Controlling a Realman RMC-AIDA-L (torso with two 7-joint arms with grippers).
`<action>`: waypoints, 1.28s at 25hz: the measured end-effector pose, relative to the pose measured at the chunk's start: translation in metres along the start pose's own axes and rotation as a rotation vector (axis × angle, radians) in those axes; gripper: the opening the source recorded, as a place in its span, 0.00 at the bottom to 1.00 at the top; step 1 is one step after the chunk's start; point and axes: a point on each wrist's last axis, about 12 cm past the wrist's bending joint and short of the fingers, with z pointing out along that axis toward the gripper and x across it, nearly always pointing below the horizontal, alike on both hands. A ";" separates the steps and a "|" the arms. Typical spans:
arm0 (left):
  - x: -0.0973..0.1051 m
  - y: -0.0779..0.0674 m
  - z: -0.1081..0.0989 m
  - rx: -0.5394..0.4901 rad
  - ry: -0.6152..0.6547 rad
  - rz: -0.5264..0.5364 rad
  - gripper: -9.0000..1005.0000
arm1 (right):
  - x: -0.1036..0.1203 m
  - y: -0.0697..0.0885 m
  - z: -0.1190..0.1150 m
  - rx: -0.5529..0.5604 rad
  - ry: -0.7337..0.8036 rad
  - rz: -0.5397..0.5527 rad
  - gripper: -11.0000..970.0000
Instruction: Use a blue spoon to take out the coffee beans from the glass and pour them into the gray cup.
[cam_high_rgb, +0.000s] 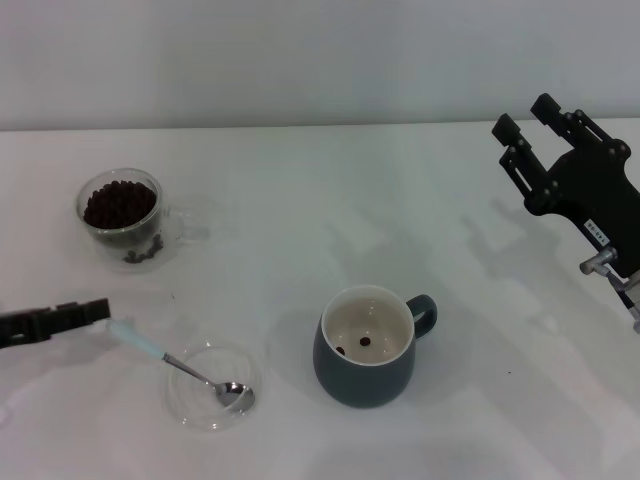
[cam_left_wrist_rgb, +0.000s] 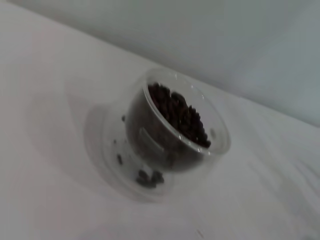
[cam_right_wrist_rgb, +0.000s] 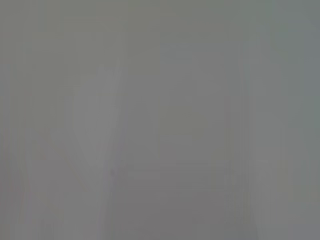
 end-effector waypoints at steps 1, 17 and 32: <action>-0.001 0.000 -0.002 0.000 -0.007 0.003 0.65 | 0.000 0.000 0.000 0.000 0.000 0.000 0.53; 0.015 -0.003 -0.061 0.018 -0.389 0.244 0.65 | 0.000 0.005 -0.001 -0.029 -0.007 0.004 0.53; 0.052 0.009 -0.083 -0.293 -0.783 0.443 0.65 | 0.000 0.000 -0.011 -0.011 -0.007 -0.010 0.53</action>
